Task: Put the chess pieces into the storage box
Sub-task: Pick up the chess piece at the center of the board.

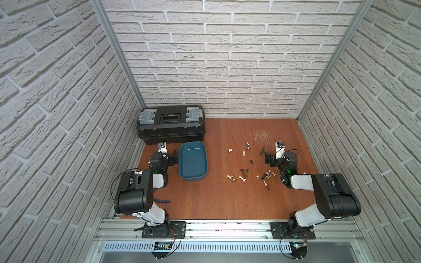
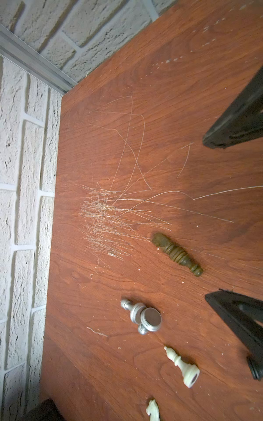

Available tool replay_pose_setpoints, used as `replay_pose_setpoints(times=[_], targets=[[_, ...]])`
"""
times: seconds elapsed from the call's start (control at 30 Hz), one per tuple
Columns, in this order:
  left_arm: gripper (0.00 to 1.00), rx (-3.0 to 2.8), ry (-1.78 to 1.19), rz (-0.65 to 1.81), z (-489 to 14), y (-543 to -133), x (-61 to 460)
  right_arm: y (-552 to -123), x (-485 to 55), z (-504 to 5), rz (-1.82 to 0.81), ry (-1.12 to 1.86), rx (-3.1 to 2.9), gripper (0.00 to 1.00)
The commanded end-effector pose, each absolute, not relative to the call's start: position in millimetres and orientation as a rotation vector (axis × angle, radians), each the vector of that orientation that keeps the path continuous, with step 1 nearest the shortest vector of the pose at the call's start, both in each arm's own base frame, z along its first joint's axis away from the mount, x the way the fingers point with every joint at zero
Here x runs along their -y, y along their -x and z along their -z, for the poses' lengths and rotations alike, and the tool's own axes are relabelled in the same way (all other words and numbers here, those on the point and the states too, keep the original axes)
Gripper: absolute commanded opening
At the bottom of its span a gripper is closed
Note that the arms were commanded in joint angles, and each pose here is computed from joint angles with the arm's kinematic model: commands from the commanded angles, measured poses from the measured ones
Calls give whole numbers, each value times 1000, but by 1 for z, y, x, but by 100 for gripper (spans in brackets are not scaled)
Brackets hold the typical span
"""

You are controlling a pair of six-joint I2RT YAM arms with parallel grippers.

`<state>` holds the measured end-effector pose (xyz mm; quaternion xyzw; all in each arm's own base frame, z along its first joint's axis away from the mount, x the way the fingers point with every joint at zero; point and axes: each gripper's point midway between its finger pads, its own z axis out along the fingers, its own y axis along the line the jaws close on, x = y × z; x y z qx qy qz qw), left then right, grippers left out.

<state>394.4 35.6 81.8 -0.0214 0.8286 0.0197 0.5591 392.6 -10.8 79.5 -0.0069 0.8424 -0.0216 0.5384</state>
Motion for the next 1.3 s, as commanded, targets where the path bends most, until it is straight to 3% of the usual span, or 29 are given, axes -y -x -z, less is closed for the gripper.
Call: replay_pose_setpoints(times=[0.0,0.63,0.8,0.9,1.0,1.17,1.27], targets=[[98,-1929,42,-53,-88,-397,-34,-397,13,-94,55,4,-1951,100],[98,-1930,42,-54,-88,-397,-35,-397,14,-94,54,1,-1951,100],[91,-1958,46,-61,-96,-402,-36,-396,15,-94,38,-2,-1949,99],[84,-2044,61,-90,-112,-405,-41,-396,27,-107,84,-77,-1967,83],[81,-2040,91,-137,-132,-400,-46,-395,46,-137,157,-211,-2017,75],[78,-1968,206,-159,-168,-384,-51,-392,36,-156,30,-374,-2138,70],[74,-1983,238,-154,-189,-371,-44,-387,26,-148,-8,-430,-2313,73]])
